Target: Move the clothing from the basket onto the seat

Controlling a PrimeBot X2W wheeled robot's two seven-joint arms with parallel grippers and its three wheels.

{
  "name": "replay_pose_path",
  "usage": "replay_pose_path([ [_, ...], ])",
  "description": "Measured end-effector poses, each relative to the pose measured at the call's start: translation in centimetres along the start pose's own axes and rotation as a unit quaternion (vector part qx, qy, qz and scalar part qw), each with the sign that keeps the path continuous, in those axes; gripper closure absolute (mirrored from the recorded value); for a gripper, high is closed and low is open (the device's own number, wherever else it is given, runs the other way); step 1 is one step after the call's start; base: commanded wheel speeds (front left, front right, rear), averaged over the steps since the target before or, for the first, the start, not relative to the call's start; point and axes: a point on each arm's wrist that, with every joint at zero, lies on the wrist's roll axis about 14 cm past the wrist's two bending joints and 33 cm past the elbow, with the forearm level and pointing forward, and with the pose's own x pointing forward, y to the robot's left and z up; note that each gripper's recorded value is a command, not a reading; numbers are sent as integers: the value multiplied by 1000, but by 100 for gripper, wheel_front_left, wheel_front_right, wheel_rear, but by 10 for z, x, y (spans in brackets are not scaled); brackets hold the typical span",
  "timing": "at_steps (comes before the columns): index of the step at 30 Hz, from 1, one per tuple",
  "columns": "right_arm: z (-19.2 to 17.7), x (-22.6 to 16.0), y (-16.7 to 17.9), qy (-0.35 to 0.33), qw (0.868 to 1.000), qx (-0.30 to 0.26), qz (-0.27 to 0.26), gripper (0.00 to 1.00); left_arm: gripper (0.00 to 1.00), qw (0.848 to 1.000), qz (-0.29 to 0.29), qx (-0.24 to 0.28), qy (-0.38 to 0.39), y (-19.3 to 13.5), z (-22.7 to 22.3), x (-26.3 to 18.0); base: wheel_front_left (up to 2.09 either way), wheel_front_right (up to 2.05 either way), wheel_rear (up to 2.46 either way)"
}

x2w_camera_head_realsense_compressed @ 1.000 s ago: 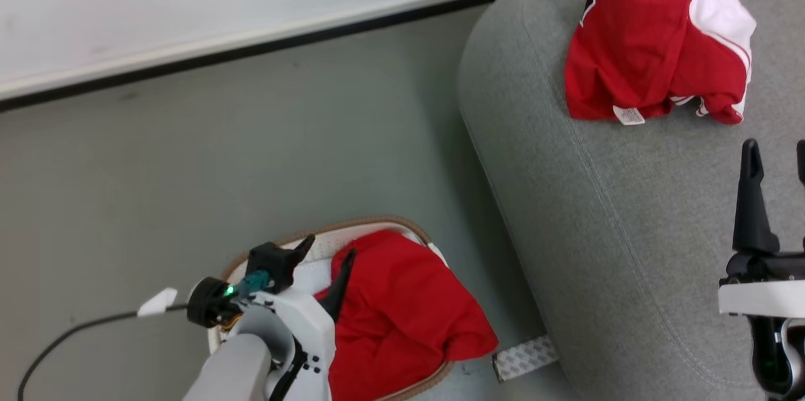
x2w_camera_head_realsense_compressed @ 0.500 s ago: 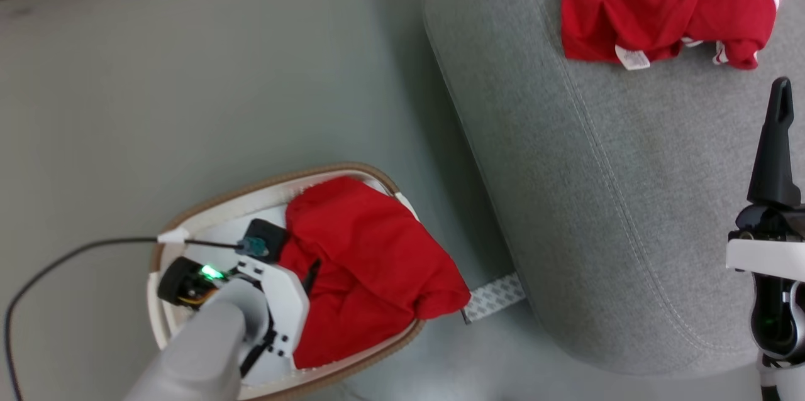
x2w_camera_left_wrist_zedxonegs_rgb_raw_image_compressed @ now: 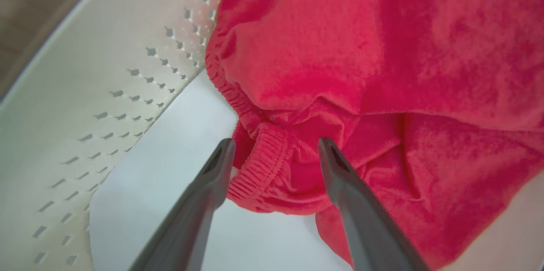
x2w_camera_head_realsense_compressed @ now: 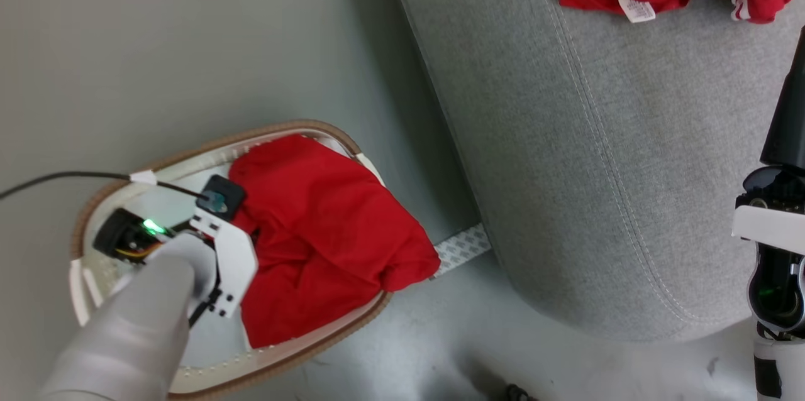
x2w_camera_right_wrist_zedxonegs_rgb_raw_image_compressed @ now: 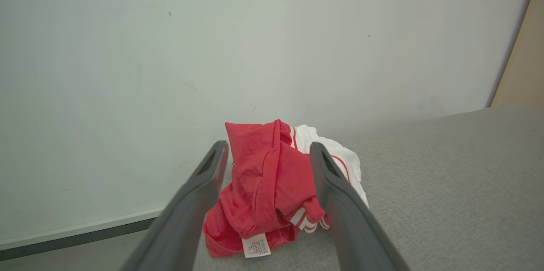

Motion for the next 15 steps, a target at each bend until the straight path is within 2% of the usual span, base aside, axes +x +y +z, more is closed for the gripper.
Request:
replay_pose_path([
  [11,-13,0,-6,15,1000,-5,-11,0,0,997,-38,38,51,-17,-25,22,0,0,0],
  [12,-14,0,-6,16,1000,-4,-11,0,5,997,-38,36,54,-17,-27,21,0,0,0],
  [13,-14,0,-6,16,1000,-3,-12,0,55,997,-38,36,59,-17,-29,22,0,0,0],
  [14,-15,0,-6,17,1000,-2,-12,0,100,997,-39,38,61,-17,-30,22,0,0,0],
  [15,-15,0,-6,17,1000,-1,-12,0,100,997,-40,36,64,-17,-31,22,0,0,0],
])
